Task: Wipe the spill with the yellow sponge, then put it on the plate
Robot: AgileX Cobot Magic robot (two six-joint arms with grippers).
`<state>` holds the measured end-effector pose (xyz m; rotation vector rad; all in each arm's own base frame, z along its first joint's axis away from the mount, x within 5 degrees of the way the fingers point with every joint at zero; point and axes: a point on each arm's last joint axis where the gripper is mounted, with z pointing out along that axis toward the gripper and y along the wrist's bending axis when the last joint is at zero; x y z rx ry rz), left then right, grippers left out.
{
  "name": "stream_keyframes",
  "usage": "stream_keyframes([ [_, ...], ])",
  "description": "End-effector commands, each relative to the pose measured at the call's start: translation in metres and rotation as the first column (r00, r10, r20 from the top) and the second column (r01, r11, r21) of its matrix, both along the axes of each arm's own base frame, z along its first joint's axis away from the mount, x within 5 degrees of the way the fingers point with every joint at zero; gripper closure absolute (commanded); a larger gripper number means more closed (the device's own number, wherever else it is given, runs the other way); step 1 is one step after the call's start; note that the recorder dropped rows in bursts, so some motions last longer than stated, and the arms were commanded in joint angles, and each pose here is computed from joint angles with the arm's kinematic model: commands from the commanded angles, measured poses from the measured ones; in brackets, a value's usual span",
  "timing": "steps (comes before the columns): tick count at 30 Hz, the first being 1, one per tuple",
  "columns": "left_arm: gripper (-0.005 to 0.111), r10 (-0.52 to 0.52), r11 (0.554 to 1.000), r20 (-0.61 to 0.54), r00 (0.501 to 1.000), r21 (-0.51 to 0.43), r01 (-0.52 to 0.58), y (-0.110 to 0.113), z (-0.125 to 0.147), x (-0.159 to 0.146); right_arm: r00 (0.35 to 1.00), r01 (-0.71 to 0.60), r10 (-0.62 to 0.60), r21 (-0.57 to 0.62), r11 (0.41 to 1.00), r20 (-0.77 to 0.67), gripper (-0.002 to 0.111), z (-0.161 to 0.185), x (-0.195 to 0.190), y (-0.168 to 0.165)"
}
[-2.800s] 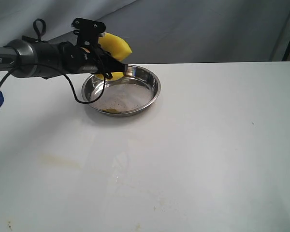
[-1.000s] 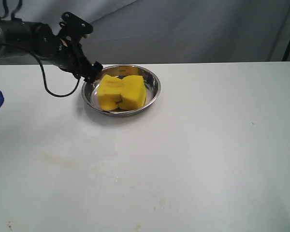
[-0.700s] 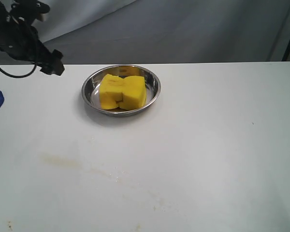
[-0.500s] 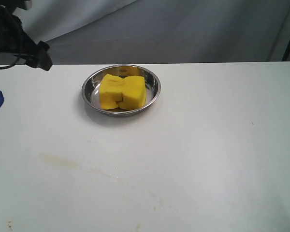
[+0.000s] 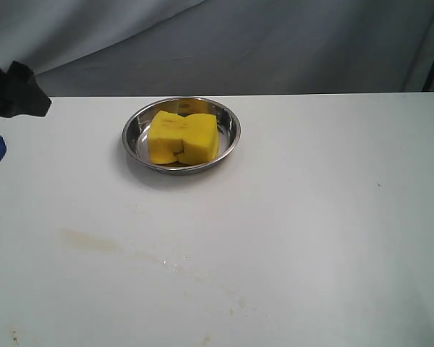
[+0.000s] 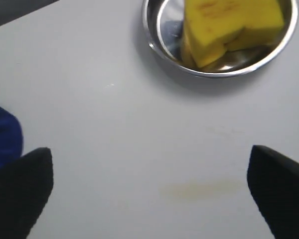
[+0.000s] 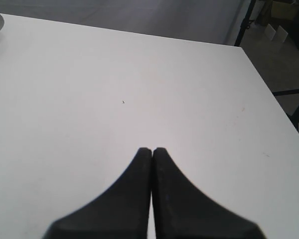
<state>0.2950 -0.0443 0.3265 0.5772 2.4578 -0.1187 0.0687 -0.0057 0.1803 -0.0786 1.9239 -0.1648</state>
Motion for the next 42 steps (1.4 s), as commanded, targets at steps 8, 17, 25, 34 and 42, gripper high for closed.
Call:
stream_keyframes([
  [8,0.002,-0.115,0.967,0.134,0.984,-0.210,0.141,-0.012,0.018,-0.088,1.000,0.004,-0.004,0.005,1.000,0.001,0.108,-0.001,0.000,0.000],
  [17,0.002,-0.130,0.956,0.312,0.941,-0.213,0.203,-0.006,0.051,-0.172,1.000,0.004,-0.004,0.005,1.000,0.001,0.108,-0.001,0.000,0.000],
  [25,0.002,-0.120,0.948,0.516,0.848,-0.193,0.252,-0.001,0.073,-0.230,1.000,0.004,-0.004,0.005,1.000,0.001,0.108,-0.001,0.000,0.000],
  [34,0.002,-0.086,0.949,0.680,0.729,-0.167,0.267,0.005,0.084,-0.277,1.000,0.004,-0.004,0.005,1.000,0.001,0.108,-0.001,0.000,0.000],
  [42,0.002,-0.005,0.957,0.804,0.594,-0.168,0.235,0.012,0.096,-0.293,1.000,0.004,-0.004,0.005,1.000,0.001,0.108,-0.001,0.000,0.000],
])
